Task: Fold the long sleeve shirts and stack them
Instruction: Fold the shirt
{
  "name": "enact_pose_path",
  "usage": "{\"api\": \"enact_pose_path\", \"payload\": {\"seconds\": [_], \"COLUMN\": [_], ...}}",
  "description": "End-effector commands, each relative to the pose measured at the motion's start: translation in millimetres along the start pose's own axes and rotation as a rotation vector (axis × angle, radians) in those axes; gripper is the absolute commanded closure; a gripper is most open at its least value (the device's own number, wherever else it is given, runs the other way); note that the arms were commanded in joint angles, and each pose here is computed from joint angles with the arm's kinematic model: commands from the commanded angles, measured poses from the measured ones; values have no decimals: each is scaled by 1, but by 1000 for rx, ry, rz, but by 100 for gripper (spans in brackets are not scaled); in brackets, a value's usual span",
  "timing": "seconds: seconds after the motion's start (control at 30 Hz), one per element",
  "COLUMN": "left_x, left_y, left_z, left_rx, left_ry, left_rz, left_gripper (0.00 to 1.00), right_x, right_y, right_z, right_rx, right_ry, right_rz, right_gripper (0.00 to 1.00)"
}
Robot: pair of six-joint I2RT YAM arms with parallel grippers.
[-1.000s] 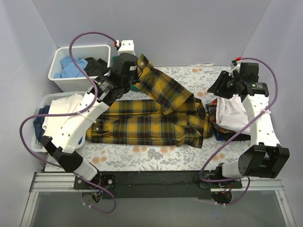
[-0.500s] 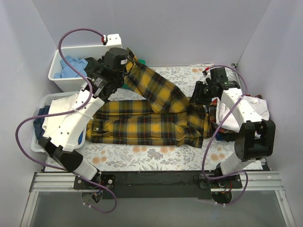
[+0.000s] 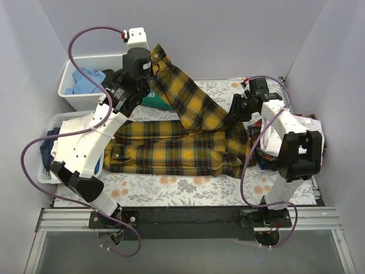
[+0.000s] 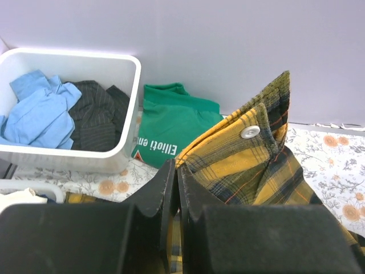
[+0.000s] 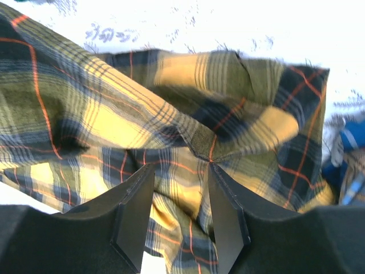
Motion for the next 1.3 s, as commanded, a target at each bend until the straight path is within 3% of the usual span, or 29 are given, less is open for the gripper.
{"api": "enact_pose_path", "payload": {"seconds": [0.0,0.4,0.53,0.73,0.87,0.93,1.0,1.03,1.17,1.27], "left_x": [-18,-41,-38,-24,-20,-18,-12,-10,32,84], "left_y": [-5,-19,-24,-29,-32,-33,-36,-37,-48,-59], "left_z": [3,-5,-8,-8,-6,-4,-4,-2,9,8], "left_rx": [-17,18,24,28,24,13,9,4,-10,41], "left_ry": [18,68,41,-6,-13,-15,-20,-18,-6,-5], "left_rz": [-75,-208,-228,-213,-211,-205,-186,-176,-22,136], "left_gripper": [97,92,85,76,81,88,87,84,50,44], "right_x": [-18,-59,-67,-74,-84,-81,-73,-71,-49,-32], "right_y": [-1,-53,-72,-57,-27,-19,-19,-18,-26,-37], "right_z": [12,9,4,9,29,42,51,54,63,76], "right_rx": [-39,-50,-32,-20,-69,-98,-117,-124,-140,-161], "right_ry": [27,30,12,33,66,89,100,104,125,160], "right_rz": [-43,-24,-3,-34,-111,-117,-96,-90,-37,13], "right_gripper": [49,50,50,51,51,51,51,51,51,51]}}
Point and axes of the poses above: each gripper's point midway between its finger pads, its own y axis back along the fingers, its own z axis along the line the jaws close on, x = y × z, the point moved 5 cm from there along y, back along the fingers, and after that the axes turned 1 degree about -y, right-handed, at the moved point
